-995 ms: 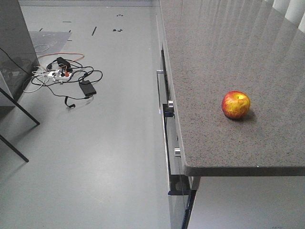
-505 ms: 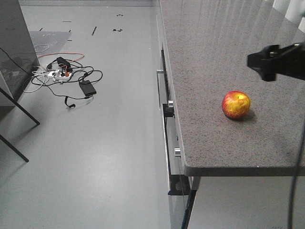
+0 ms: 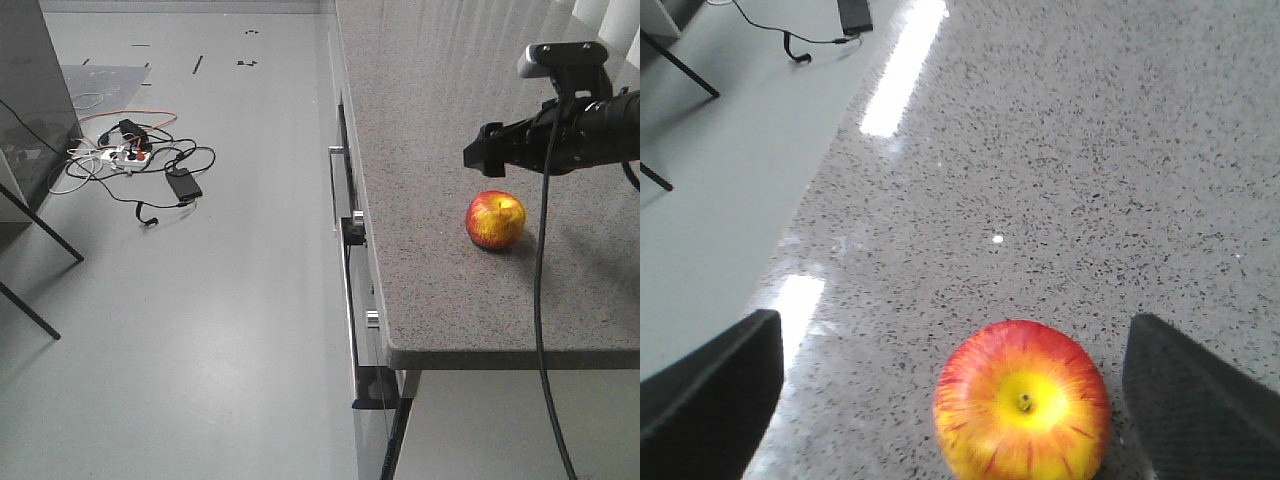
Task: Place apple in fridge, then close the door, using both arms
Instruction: 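Lower the right gripper over the red-yellow apple and close on it, then lift the apple off the countertop with the right gripper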
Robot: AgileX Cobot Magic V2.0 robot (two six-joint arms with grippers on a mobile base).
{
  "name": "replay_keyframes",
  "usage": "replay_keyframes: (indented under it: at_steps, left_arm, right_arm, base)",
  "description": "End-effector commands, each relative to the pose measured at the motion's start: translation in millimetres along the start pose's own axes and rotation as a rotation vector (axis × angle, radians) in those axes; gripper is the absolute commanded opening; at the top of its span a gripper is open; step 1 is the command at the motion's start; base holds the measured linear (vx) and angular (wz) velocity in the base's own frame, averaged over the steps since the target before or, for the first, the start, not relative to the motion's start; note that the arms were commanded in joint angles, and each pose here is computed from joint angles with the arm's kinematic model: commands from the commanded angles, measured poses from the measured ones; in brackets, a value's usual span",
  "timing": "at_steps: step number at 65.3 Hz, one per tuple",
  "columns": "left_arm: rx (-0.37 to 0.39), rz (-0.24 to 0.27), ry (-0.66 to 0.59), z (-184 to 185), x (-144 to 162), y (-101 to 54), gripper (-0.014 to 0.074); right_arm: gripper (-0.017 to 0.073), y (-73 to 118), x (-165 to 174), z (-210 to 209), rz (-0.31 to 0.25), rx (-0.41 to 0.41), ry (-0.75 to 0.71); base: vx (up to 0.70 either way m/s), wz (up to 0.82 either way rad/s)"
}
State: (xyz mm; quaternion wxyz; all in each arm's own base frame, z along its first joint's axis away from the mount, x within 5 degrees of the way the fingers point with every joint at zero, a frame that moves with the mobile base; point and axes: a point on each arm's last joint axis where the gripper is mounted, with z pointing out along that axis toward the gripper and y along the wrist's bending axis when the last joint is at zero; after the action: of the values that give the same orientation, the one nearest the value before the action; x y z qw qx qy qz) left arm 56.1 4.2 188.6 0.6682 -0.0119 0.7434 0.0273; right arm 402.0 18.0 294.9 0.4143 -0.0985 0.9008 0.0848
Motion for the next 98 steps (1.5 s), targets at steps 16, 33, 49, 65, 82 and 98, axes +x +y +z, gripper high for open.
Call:
replay_keyframes:
  at_steps: [16,33,49,65,82,98]
  left_arm:
    - [0.011,-0.004,-0.068,0,-2,-1.0,-0.0008]
    - [0.011,-0.004,-0.068,0,-2,-1.0,-0.0008]
    - [0.011,-0.004,-0.068,0,-2,-1.0,-0.0008]
    - [0.011,-0.004,-0.068,0,-2,-1.0,-0.0008]
    - [0.011,-0.004,-0.068,0,-2,-1.0,-0.0008]
    - [0.011,-0.004,-0.068,0,-2,-1.0,-0.0008]
  right_arm:
    - [0.0634,-8.5,-8,15,0.008,0.048,-0.069]
    - [0.0622,-15.1,8,45,0.021,0.053,-0.012]
    - [0.0605,-16.9,19,59,0.048,0.045,0.036]
    - [0.0516,-17.7,24,60,0.014,0.051,0.083]
    - [0.0316,-17.7,29,58,-0.021,0.051,0.140]
    - [0.0184,-5.3,-12,17,0.048,-0.001,-0.002]
  base:
    - [0.00,0.00]
    - [0.00,0.00]
    - [0.00,0.00]
    - [0.00,0.00]
    - [0.00,0.00]
    - [0.00,0.00]
